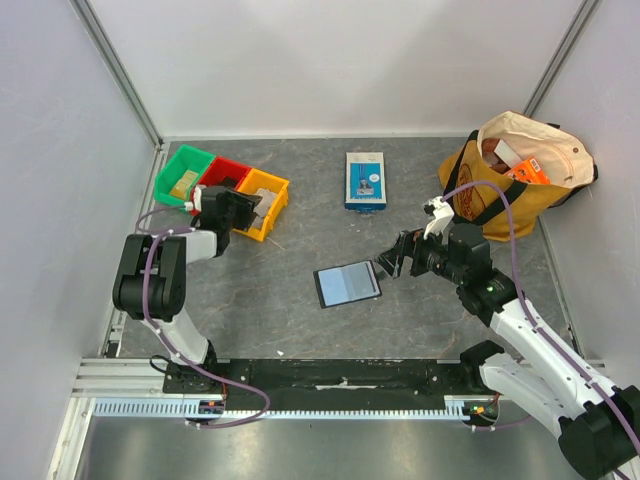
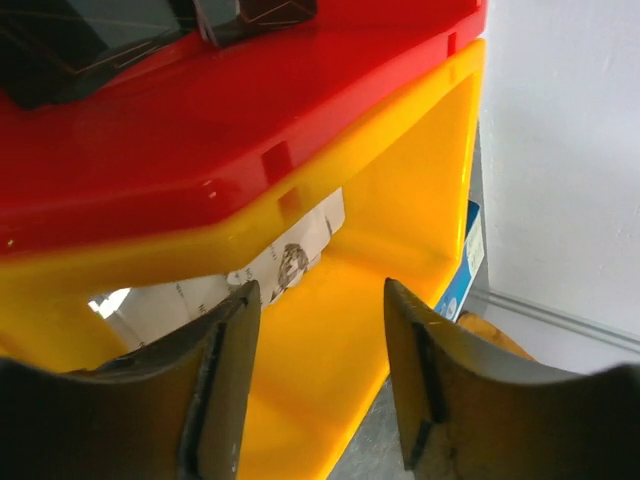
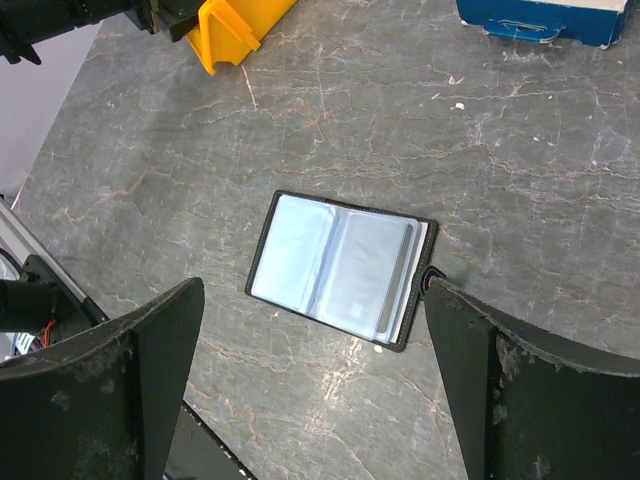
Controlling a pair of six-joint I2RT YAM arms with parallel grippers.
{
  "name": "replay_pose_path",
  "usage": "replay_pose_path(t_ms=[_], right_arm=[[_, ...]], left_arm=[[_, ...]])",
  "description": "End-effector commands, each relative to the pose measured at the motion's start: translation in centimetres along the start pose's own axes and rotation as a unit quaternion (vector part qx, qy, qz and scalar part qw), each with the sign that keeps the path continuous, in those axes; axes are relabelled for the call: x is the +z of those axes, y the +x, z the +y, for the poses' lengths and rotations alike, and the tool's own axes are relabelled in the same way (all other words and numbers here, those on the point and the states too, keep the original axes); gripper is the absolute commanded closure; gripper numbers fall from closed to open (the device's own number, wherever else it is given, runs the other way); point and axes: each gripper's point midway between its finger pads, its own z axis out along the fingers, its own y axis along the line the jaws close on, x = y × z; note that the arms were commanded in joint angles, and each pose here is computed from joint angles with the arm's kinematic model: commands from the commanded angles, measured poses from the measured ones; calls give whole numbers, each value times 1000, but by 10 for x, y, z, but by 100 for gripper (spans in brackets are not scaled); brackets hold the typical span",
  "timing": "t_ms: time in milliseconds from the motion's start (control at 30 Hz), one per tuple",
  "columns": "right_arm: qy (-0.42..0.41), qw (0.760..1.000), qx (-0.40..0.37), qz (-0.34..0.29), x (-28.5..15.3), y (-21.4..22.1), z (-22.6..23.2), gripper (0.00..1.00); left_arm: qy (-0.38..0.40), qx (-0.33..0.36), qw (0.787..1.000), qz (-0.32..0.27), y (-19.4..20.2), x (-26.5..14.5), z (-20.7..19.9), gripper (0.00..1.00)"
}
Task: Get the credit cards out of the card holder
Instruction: Place the credit card in the storage box, then remove the credit card from the card holder.
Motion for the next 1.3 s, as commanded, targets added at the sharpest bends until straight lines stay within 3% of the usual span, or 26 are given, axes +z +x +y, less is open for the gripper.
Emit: replay_pose_path(t_ms=[0, 133, 300, 467, 600, 967, 1267], right_arm=[[1, 1000, -12, -17, -3, -12, 2, 2], [7, 1000, -10, -19, -4, -13, 1, 2], [11, 1000, 0, -1, 1, -7, -2, 2], [15, 1000, 11, 18, 9, -2, -5, 2], [9, 999, 25, 42, 19, 6, -5, 4], [16, 992, 25, 121, 52, 45, 6, 12], [67, 986, 30, 151, 77, 72, -8, 20]], left_arm=[[12, 33, 999, -11, -9, -21, -21, 37], [25, 57, 998, -14, -10, -45, -31, 29], [78, 113, 991, 2, 7, -90, -58, 29], [117, 205, 970, 54, 61, -129, -74, 32], [142, 282, 941, 123, 124, -156, -74, 32], [108, 412, 857, 291, 243, -181, -11, 39], [36, 438, 827, 352, 272, -170, 45, 46]])
